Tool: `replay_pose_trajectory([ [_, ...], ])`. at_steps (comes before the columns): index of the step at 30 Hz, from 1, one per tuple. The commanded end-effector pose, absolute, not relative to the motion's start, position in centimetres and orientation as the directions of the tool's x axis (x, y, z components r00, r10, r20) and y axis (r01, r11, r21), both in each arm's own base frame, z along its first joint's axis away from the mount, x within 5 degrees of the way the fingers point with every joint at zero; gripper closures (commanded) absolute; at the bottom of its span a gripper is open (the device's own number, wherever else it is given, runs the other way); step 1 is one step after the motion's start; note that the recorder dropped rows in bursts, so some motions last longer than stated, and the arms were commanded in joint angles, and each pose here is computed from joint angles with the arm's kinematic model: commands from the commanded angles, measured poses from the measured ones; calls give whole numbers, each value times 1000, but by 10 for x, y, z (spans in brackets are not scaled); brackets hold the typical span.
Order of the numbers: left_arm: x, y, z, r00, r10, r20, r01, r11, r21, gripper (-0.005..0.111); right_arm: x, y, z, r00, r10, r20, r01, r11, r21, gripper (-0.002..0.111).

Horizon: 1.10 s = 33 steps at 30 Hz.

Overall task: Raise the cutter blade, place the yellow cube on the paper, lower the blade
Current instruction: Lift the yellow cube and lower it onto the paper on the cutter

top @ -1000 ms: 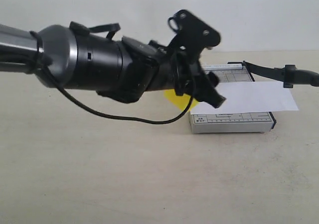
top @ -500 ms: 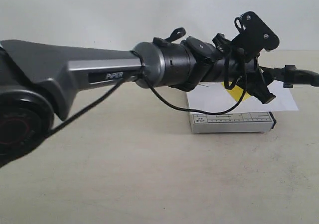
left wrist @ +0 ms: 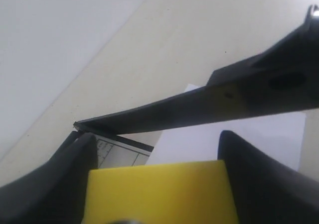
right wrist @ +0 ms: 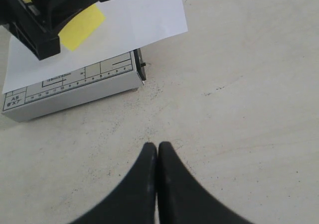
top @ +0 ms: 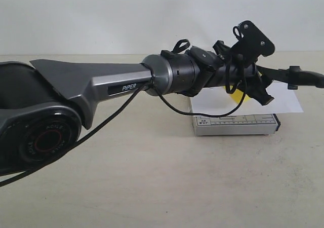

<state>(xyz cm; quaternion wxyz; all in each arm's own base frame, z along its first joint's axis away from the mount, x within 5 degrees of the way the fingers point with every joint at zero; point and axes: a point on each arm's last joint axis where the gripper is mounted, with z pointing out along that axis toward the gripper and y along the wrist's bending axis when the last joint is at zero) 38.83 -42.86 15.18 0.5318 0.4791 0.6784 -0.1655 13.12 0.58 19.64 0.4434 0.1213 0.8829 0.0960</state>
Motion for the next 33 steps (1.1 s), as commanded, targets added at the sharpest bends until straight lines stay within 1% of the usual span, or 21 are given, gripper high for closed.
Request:
replay_pose_trajectory([
  [1,389,-429,149,-4,459,-888,831,496,253,102,132,5,197,-575,295,-763,127,954,273,109],
  [7,389,-429,136,-14,475,-880,835,490,251,102,132,5,197,-575,295,-763,127,954,273,109],
  [16,391,-428,136,-5,482,-876,822,500,270,102,132,5,197,-575,295,-763,127,954,273,109],
  [18,391,-428,136,-4,483,-876,822,500,272,100,132,5,197,-575,295,-763,127,954,273,109],
  [20,391,-428,136,-4,483,-876,822,500,272,92,132,5,197,-575,295,-763,127,954,273,109],
  [21,391,-428,136,-4,483,-876,822,500,272,86,132,5,197,-575,295,-763,127,954,273,109],
  [27,392,-428,137,-4,483,-875,816,507,276,40,132,5,197,-575,295,-763,127,954,273,109],
  [30,395,-426,138,-7,483,-875,793,536,289,26,132,5,197,-575,295,-763,127,954,273,109],
  [33,399,-423,143,-4,481,-877,752,579,314,21,132,5,197,-575,295,-763,127,954,273,109],
])
